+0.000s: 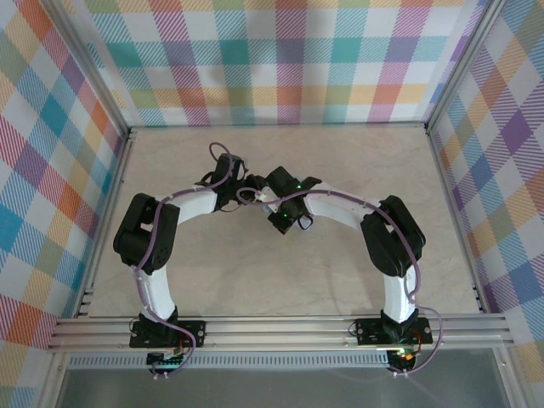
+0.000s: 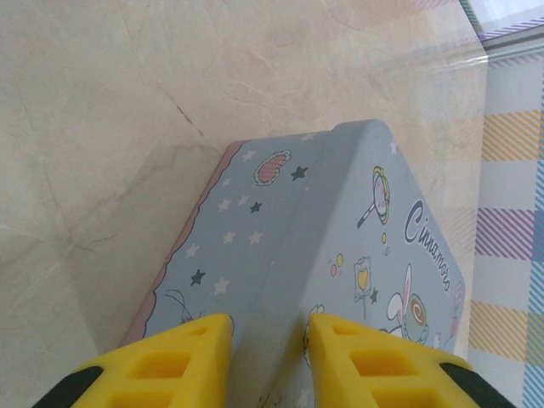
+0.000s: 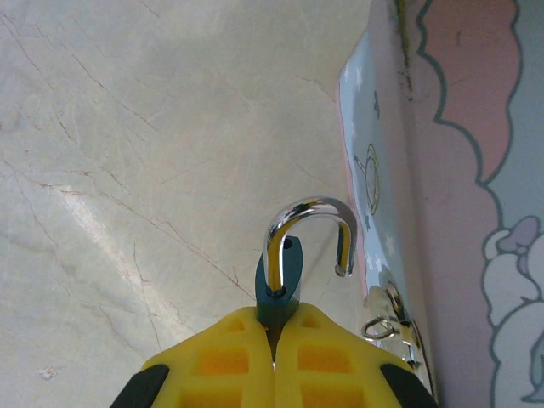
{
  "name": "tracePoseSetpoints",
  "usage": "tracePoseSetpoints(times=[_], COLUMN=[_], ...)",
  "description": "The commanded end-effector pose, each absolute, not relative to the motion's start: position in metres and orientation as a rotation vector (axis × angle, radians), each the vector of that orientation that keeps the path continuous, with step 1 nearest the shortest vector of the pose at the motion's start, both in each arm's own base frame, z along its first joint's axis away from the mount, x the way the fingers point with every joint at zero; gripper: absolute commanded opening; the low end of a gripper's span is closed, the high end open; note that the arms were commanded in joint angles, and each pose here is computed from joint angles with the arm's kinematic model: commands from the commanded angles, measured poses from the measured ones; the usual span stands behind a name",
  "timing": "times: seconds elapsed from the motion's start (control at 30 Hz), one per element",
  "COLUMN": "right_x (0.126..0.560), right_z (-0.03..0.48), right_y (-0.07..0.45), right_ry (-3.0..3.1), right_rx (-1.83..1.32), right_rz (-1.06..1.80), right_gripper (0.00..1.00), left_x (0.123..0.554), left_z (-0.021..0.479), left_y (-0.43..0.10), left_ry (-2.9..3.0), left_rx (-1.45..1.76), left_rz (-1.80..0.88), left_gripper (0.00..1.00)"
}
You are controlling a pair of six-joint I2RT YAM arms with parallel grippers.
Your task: Unlock a padlock with a key
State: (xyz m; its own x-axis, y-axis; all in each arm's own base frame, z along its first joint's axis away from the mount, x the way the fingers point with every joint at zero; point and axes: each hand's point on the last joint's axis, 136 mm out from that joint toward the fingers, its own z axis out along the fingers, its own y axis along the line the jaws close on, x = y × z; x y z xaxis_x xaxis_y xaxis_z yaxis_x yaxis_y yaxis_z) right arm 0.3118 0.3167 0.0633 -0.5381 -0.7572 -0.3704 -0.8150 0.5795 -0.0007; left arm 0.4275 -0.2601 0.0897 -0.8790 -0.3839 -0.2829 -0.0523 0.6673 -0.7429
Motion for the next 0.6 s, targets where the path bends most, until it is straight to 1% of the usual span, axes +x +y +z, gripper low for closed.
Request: tracePoseSetpoints(times=[0.0,0.3,0.57], right_x=[0.313,0.297,0.290], right_z=[0.085,0.120,0.140], right_y=[0.331,0.325,0.314], right_ry=[2.371,2.283,2.264], right_rx=[-1.286,-1.194,-1.134], right_rz=[0.321,0.429,0.429], right_gripper=[0.00,0.00,0.00], left_x=[0.419,0.420,0.410], left_z=[0.085,0.103,0.118], left_y=[-0.255,-0.228,-0.212], left_ry=[2.483,2.418,2.392], left_rx=[-0.352,-0.405,-0.409], left_rz=[-1.063,-0.975,-0.924], left_gripper=[0.33,0.39,0.42])
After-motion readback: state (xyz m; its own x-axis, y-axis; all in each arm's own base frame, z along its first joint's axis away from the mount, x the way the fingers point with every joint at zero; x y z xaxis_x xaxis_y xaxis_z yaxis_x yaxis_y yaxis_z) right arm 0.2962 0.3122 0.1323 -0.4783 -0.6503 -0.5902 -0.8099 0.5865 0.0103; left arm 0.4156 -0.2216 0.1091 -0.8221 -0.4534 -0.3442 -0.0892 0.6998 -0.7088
